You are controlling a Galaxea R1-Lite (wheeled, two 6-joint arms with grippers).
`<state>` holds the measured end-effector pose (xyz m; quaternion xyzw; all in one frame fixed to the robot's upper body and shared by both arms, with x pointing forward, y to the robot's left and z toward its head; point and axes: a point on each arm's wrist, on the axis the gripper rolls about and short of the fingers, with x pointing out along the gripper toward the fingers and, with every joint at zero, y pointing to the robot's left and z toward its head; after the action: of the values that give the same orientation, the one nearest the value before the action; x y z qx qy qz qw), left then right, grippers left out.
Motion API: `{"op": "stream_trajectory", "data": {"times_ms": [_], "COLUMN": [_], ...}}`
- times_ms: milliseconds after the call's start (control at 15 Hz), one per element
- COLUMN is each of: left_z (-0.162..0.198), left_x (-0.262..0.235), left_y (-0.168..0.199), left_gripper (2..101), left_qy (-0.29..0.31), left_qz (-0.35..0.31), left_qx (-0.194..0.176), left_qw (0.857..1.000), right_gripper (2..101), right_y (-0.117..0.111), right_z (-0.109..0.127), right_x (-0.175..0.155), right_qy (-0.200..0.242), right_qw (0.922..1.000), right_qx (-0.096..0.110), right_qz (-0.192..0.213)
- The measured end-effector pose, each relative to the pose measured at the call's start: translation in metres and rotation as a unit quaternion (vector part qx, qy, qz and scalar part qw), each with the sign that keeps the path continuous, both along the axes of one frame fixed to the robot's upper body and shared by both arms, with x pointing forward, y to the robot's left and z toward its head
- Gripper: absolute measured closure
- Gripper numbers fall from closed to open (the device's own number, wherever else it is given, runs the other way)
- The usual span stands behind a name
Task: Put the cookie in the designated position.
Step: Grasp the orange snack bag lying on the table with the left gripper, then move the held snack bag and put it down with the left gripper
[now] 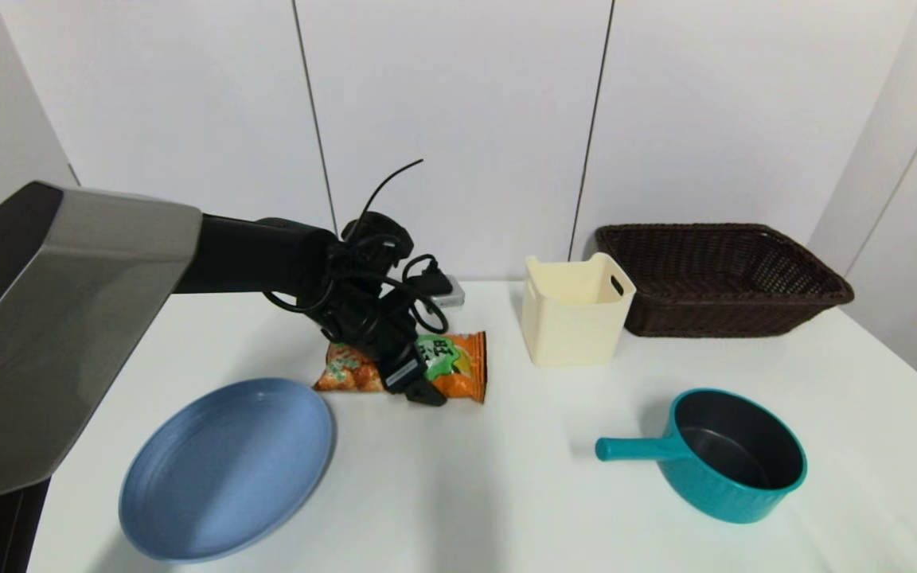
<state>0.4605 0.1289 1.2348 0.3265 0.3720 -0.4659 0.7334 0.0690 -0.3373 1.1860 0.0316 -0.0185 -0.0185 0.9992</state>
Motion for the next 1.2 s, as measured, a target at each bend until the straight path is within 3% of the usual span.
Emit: {"op": "stream_trajectory", "data": {"times_ms": [200, 600, 867, 1067, 1200], "left_z": [-0.004, -0.004, 0.002, 0.021, 0.041], "left_x": [0.002, 0.005, 0.006, 0.013, 0.019], "left_y": [0.005, 0.008, 0.007, 0.003, 0.0], "left_gripper": [5.3, 41.9, 57.6, 71.3, 73.4], "left_qy": [0.012, 0.016, 0.01, -0.016, -0.052], "left_qz": [0.007, 0.012, 0.007, -0.003, -0.009], "left_qx": [0.007, -0.001, -0.014, -0.045, -0.071], "left_qw": [1.0, 1.0, 1.0, 0.999, 0.996], "right_gripper": [4.3, 4.3, 4.3, 4.3, 4.3], "right_y": [0.0, 0.0, 0.0, 0.0, 0.0], "right_z": [0.0, 0.0, 0.0, 0.0, 0.0], "right_x": [0.0, 0.0, 0.0, 0.0, 0.0], "right_qy": [0.0, 0.0, 0.0, 0.0, 0.0], "right_qw": [1.0, 1.0, 1.0, 1.0, 1.0], "right_qx": [0.0, 0.0, 0.0, 0.0, 0.0], "right_qz": [0.0, 0.0, 0.0, 0.0, 0.0]}}
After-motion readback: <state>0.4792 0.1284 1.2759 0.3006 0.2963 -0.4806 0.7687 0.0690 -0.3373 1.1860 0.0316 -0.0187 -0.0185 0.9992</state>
